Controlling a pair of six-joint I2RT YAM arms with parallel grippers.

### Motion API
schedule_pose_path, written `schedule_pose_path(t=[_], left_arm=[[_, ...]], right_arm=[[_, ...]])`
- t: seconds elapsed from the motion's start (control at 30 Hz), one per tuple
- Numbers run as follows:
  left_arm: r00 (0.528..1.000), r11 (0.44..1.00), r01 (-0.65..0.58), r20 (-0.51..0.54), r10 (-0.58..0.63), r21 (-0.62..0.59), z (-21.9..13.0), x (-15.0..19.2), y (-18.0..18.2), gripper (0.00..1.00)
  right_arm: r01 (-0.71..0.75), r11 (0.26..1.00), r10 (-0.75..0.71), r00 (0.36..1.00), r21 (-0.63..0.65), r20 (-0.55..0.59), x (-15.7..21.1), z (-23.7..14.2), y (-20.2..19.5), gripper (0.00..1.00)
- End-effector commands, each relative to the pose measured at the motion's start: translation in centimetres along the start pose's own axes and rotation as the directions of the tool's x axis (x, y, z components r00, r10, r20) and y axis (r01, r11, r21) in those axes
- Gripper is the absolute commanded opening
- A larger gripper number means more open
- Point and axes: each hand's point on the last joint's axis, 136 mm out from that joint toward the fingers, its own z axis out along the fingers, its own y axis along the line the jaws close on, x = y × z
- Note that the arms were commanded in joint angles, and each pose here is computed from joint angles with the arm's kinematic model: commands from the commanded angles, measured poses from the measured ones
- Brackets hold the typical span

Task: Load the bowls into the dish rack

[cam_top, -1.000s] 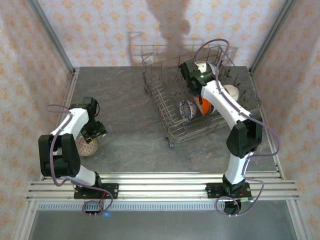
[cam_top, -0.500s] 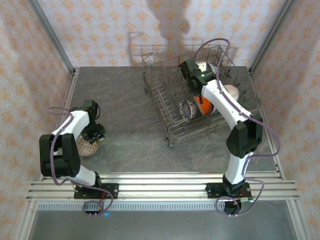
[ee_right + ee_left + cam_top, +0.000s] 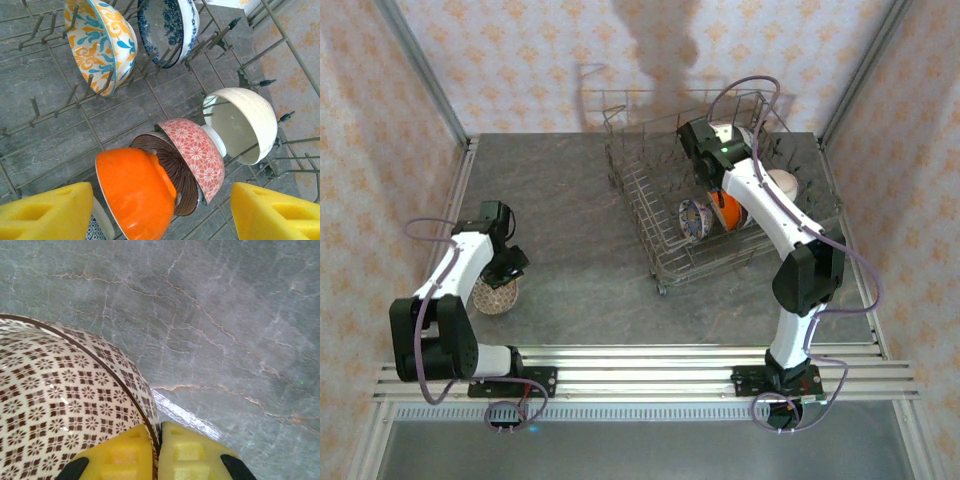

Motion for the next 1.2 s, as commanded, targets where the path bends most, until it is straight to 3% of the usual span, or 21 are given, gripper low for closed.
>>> schedule_pose_path(t=[0.0, 0.13, 0.4, 0.63, 0.73, 0.9, 1.07, 1.17], left_arm=[[0.999, 0.999, 0.032, 0.034, -0.033, 0.031, -1.1, 0.0, 0.2, 0.05], [0.995, 0.996, 0.034, 0.094, -0.042, 0.079, -3.2, -0.5, -0.2, 0.03], [0.963, 0.962, 0.135, 0.198, -0.183, 0.236, -8.1, -2.2, -1.8, 0.0], [0.831, 0.841, 0.225, 0.353, -0.43, 0.493, -16.5, -5.0, -4.9, 0.0], [0.808, 0.781, 0.259, 0.316, -0.498, 0.568, -18.1, -5.7, -6.7, 0.0], [0.727, 0.612, 0.324, 0.224, -0.649, 0.722, -20.6, -6.9, -9.1, 0.0], [0.705, 0.561, 0.341, 0.189, -0.683, 0.754, -21.8, -7.4, -10.4, 0.0], [0.683, 0.536, 0.348, 0.185, -0.707, 0.769, -22.3, -7.7, -10.5, 0.0]], right_arm=[[-0.01, 1.0, 0.01, 1.0, 0.019, 0.004, 0.0, -0.8, -0.5, 0.72], [-0.013, 1.0, 0.013, 1.0, 0.009, 0.018, -0.6, -1.3, -0.1, 0.72], [0.008, 0.999, -0.006, 0.998, -0.04, 0.059, -2.0, -3.4, 1.4, 0.69], [0.163, 0.96, -0.115, 0.971, -0.228, 0.209, -4.5, -10.3, 7.0, 0.66], [0.251, 0.9, -0.141, 0.941, -0.356, 0.307, -4.9, -14.1, 10.8, 0.66], [0.388, 0.728, -0.15, 0.894, -0.565, 0.421, -2.8, -19.8, 17.8, 0.66], [0.449, 0.552, -0.092, 0.87, -0.702, 0.484, 0.2, -24.3, 23.4, 0.64], [0.479, 0.503, -0.065, 0.851, -0.719, 0.522, 1.7, -25.7, 25.8, 0.64]])
